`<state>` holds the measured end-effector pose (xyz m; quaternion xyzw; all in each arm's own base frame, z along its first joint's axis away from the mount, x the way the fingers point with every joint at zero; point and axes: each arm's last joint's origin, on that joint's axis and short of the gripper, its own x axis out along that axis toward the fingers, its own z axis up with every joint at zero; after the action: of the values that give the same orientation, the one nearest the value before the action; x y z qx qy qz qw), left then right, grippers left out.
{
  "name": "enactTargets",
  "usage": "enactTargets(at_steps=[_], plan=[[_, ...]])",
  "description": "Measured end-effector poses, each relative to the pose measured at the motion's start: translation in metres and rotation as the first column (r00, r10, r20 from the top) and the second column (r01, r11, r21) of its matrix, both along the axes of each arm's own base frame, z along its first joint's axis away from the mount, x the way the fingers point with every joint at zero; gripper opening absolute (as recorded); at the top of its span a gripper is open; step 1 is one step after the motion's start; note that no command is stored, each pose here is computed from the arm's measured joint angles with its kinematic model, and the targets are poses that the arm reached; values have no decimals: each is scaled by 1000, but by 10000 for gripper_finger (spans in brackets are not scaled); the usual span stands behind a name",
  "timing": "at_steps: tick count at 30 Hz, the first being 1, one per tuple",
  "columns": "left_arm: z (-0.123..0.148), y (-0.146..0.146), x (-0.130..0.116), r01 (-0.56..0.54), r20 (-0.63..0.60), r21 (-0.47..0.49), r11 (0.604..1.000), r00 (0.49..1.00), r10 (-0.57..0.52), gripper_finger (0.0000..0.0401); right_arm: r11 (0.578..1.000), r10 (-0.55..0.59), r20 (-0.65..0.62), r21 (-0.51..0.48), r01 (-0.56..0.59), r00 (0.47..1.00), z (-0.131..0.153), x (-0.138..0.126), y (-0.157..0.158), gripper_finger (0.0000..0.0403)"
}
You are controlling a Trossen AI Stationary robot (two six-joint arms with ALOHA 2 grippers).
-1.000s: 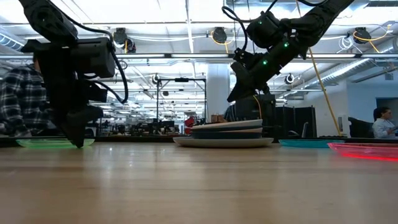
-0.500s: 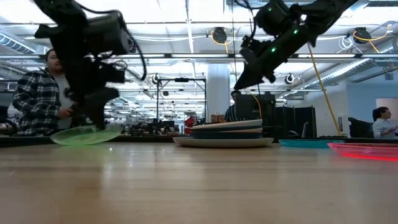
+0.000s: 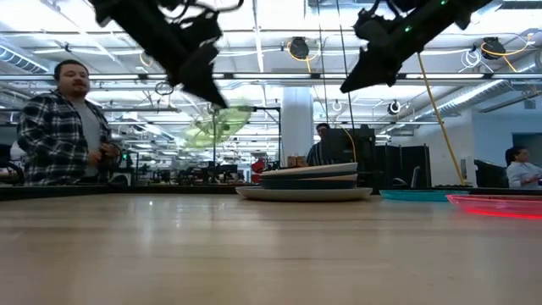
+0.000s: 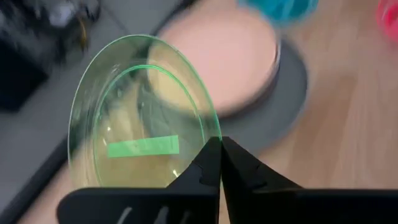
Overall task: Stack plastic plates
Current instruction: Stack the transparent green plate on top of the light orange plate
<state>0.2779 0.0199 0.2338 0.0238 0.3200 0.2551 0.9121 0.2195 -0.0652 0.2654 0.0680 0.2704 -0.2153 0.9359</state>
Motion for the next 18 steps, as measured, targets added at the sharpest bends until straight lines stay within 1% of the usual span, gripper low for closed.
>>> enactTargets(at_steps=[3,7,10,18], plan=[[11,5,11,30,64,61,998,997,-34,4,1000,23,-6,3,-23,1000,5,-8,8,4],[16,14,29,89,103,84,992,990,-97,3,999,51,10,-2,-51,999,10,-13,15,4],[14,23,46,105,99,98,990,988,-115,3,998,68,16,-5,-68,998,12,-14,19,4],[-3,46,91,111,13,133,985,993,-114,3,996,86,-9,-6,-86,996,11,-17,22,4]])
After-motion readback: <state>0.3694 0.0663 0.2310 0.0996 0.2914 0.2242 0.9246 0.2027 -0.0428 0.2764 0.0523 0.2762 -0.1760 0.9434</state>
